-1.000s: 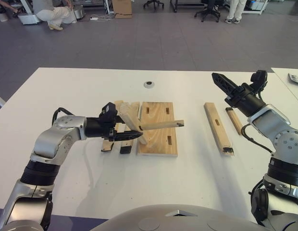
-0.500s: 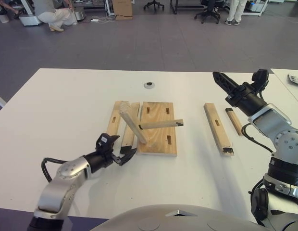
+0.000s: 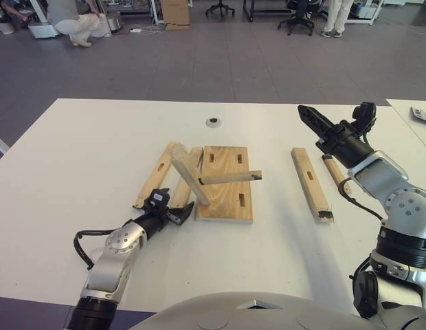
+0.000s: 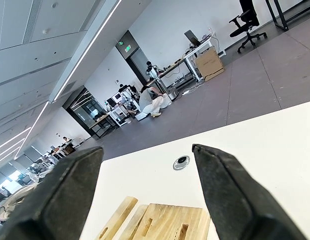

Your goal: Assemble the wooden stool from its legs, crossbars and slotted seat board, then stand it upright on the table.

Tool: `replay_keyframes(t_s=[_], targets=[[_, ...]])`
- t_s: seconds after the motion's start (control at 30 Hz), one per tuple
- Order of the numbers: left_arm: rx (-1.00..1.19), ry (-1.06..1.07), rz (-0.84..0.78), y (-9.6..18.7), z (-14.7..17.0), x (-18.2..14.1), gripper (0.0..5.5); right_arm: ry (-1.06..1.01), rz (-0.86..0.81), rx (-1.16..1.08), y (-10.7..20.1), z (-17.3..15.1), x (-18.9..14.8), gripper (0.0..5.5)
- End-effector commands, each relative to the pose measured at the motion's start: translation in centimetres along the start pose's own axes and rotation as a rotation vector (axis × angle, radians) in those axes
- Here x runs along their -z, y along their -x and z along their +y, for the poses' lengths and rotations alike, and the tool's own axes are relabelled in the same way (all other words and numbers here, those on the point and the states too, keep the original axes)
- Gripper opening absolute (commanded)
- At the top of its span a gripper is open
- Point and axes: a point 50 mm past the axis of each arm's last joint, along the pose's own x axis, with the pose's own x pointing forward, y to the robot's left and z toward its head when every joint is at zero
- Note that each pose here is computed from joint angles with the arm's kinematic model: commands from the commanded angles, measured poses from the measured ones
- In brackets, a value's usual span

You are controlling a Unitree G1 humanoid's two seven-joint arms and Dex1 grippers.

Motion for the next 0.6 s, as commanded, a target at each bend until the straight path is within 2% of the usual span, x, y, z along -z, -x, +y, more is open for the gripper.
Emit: replay_keyframes(t_s=[0.03,0.4,0.53,0.6], targets=[[-0.020,0.010,0.122,0.6,0.5,2.4,4.14,-0.013,-0.006,0.022,0.3,-0.2,0.3,3.31],[0.006,0.032,0.167,1.0,0.4,3.2,2.36,-0.036,-0.041,0.041,0.3,-0.2,0.3,3.31],[-0.081,0.035,0.119,0.5,3.5,1.7,2.08,-0.037,-0.047,0.046,0.4,-0.2,0.2,3.31],[-0.125,0.016,0.054,0.8,5.2,-0.3,2.08,-0.037,-0.050,0.046,0.3,-0.2,0.1,3.31]])
